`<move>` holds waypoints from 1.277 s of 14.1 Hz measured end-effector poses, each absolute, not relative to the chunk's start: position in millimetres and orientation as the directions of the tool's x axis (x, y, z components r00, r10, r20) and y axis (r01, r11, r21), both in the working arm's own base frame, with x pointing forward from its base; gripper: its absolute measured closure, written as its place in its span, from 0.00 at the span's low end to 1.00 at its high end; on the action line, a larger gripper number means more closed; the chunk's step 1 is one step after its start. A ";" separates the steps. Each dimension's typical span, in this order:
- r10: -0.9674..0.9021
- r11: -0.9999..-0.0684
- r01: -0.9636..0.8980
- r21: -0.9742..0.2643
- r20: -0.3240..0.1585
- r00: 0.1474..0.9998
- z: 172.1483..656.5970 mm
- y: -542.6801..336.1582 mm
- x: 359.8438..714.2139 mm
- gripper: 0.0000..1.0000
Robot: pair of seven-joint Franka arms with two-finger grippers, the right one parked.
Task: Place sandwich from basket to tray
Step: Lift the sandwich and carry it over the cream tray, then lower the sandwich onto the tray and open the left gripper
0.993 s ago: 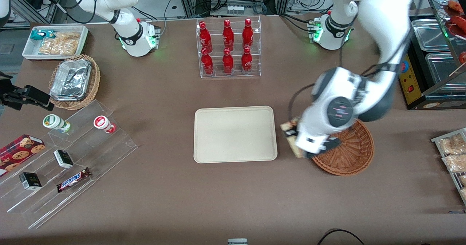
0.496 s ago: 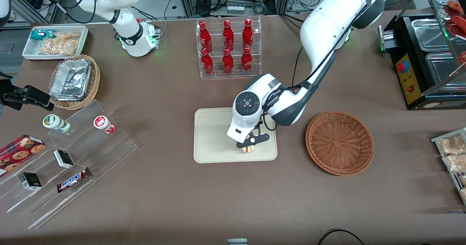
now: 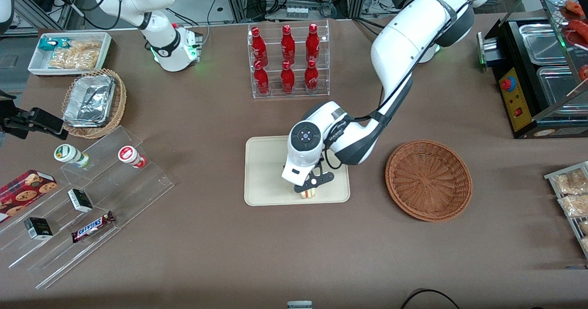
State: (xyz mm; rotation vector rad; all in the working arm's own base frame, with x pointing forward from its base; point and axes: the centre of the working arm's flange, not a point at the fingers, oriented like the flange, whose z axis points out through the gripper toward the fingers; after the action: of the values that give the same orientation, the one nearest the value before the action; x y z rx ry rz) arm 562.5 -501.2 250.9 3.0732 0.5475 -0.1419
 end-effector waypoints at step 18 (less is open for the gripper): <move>0.211 -0.977 0.206 -0.063 -0.097 0.973 241.0 -518.0 537.8 0.40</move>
State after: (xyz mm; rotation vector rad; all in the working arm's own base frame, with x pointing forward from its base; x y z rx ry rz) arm 537.8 -518.0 241.0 3.1721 0.3359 -0.1643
